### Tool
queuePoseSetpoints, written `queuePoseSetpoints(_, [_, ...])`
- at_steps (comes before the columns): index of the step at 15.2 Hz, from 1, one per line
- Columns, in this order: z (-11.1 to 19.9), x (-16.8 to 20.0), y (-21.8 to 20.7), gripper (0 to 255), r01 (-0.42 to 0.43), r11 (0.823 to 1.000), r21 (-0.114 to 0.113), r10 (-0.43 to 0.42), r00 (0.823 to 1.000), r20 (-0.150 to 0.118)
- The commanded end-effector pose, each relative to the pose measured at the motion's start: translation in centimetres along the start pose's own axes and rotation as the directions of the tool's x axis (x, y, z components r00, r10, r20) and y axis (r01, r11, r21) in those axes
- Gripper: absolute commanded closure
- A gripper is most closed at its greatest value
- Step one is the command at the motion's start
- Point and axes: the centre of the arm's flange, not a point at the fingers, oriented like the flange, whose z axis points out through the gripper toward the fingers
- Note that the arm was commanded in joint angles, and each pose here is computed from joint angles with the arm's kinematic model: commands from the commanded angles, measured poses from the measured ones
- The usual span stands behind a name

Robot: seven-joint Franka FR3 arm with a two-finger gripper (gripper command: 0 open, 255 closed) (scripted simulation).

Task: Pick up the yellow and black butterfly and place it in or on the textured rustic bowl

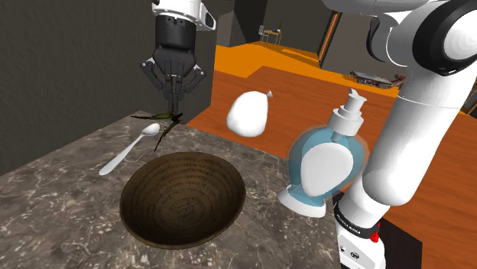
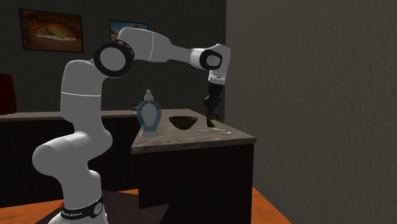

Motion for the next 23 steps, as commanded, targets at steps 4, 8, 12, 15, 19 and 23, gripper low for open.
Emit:
queuePoseSetpoints(4, [-1.6, -0.3, 0.0, 255, 0.0, 1.0, 0.0, 0.0, 1.0, 0.0])
queuePoseSetpoints(8, [-2.3, -6.8, -0.8, 0, -0.067, 0.998, -0.016, 0.064, 0.984, -0.169])
queuePoseSetpoints(12, [-0.7, -7.5, -1.0, 0, -0.078, 0.997, -0.018, 0.073, 0.978, -0.196])
queuePoseSetpoints(15, [0.8, -7.2, -0.9, 0, -0.078, 0.997, -0.018, 0.073, 0.978, -0.196])
queuePoseSetpoints(19, [1.6, -7.0, -0.9, 0, -0.078, 0.997, -0.018, 0.073, 0.978, -0.196])
queuePoseSetpoints(23, [1.6, -7.0, -0.9, 0, -0.078, 0.997, -0.018, 0.073, 0.978, -0.196])
